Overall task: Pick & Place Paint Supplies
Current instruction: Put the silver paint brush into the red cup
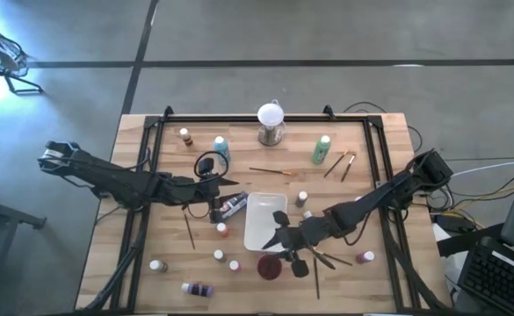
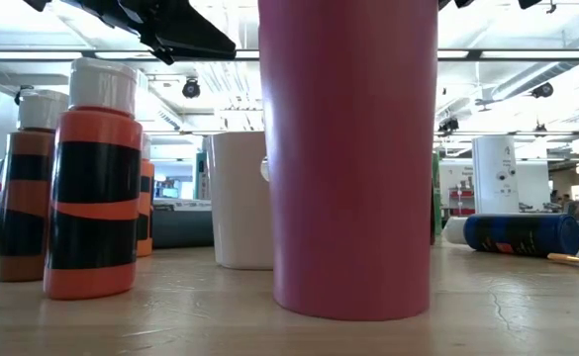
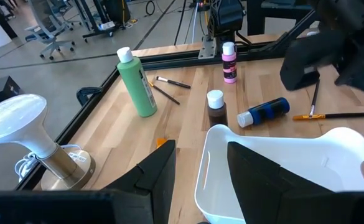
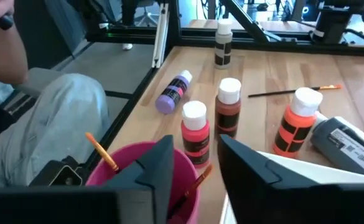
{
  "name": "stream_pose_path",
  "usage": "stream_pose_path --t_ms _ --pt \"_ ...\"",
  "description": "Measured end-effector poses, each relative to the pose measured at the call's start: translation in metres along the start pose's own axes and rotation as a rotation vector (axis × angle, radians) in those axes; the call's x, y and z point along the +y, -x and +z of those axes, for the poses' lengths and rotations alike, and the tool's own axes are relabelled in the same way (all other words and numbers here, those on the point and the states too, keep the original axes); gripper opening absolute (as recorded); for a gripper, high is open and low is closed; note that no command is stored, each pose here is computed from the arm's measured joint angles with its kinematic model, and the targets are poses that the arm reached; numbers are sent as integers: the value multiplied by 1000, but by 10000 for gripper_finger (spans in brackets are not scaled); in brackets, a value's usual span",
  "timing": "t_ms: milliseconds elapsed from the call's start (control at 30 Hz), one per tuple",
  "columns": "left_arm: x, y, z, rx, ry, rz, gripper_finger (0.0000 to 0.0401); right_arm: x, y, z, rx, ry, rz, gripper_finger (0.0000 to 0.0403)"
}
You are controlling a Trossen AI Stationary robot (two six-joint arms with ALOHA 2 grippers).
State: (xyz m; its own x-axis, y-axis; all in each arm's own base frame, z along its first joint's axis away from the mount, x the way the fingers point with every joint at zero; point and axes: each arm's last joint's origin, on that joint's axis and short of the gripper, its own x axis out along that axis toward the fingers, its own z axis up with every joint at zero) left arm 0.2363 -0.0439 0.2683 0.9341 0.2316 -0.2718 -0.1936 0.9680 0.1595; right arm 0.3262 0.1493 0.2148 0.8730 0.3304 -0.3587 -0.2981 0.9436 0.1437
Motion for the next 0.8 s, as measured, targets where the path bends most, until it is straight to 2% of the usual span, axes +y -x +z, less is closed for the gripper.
stream_pose_path --t_ms 200,433,567,800 --pt "0 0 0 0 -2 0 152 1 22 16 -2 19 -2 176" --pt "0 0 0 -1 -3 0 152 2 60 36 4 -1 -16 198" --pt "0 0 0 -1 -4 0 152 -1 81 45 7 11 -38 196" --pt "0 0 0 0 -6 0 152 -6 125 66 -90 101 -193 170"
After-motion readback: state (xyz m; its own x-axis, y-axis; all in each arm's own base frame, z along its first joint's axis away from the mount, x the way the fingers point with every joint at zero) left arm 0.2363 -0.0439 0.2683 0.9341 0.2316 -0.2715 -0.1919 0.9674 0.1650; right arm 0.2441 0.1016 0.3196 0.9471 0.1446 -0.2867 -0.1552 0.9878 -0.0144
